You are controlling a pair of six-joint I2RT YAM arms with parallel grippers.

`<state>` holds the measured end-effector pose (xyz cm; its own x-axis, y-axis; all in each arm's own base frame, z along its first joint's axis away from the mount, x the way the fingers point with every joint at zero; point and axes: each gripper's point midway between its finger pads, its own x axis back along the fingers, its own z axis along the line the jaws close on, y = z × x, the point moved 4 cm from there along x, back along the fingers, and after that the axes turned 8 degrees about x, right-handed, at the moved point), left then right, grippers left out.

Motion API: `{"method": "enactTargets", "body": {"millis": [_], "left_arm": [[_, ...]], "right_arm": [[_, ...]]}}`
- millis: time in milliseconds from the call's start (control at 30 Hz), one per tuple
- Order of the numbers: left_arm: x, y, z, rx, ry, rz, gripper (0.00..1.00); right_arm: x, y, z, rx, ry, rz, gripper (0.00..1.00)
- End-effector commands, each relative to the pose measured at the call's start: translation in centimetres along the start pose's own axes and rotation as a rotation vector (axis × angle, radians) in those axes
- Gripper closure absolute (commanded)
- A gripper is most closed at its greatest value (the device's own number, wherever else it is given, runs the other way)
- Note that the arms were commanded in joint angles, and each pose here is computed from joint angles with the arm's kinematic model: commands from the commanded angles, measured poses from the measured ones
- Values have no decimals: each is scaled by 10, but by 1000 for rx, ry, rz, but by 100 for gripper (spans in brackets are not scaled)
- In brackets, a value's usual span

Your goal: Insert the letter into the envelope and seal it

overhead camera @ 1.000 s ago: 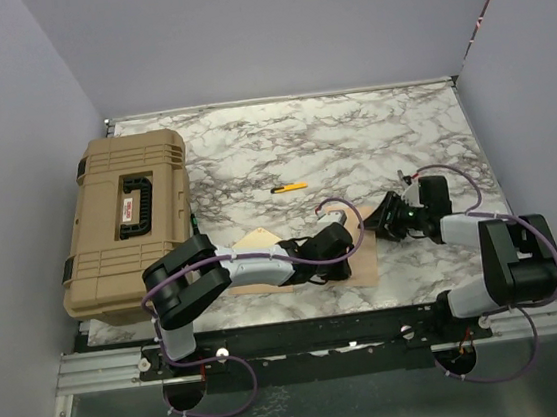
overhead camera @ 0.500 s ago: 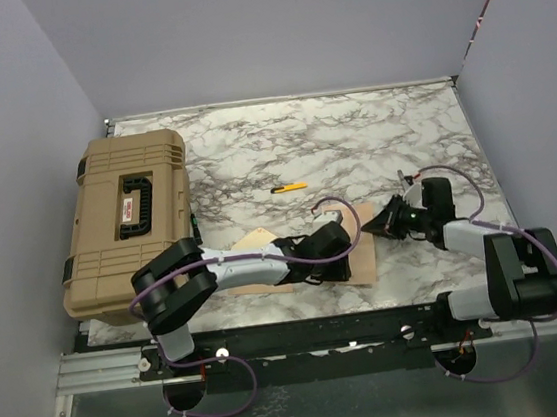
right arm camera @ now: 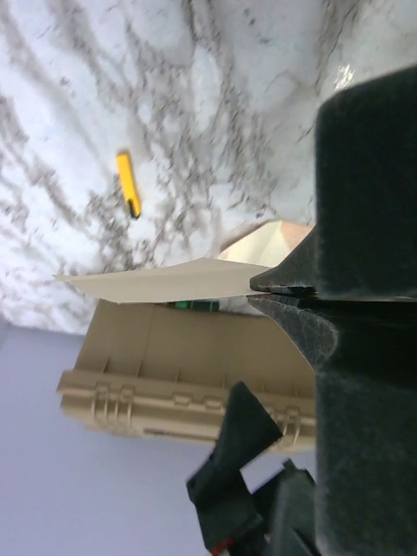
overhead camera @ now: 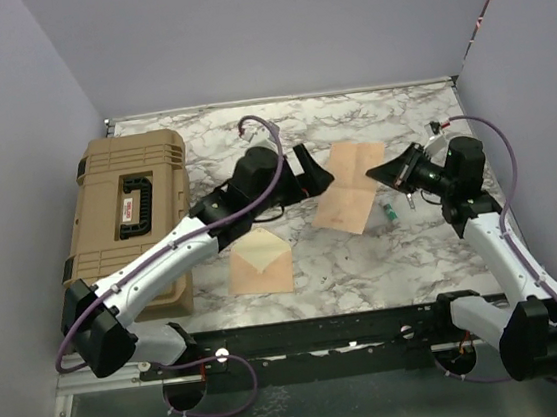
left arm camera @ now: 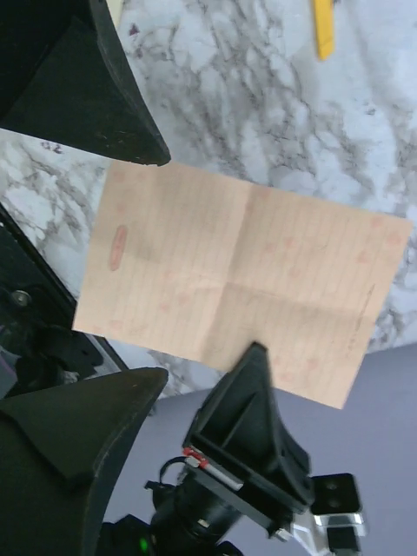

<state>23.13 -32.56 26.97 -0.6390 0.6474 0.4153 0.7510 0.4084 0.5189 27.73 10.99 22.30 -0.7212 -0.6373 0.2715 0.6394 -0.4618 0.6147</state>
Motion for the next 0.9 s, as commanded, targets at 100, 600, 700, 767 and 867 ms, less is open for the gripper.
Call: {"method": "enactTargets", "body": {"millis": [100, 600, 700, 767, 867], "left_arm": [[14, 53, -26, -38, -204, 126, 1], [38, 74, -49, 64, -354, 253, 18], [46, 69, -54, 132, -384, 295, 35], [54, 70, -64, 179, -432, 301, 43], [62, 73, -77, 212, -506, 320, 55]], "right_arm": [[18, 53, 69, -62, 188, -132, 100], [52, 90, 146, -215, 482, -197, 100], [55, 91, 152, -179, 498, -195, 100], [54, 90, 152, -164, 498, -176, 100], [54, 89, 154, -115, 520, -164, 100]]}}
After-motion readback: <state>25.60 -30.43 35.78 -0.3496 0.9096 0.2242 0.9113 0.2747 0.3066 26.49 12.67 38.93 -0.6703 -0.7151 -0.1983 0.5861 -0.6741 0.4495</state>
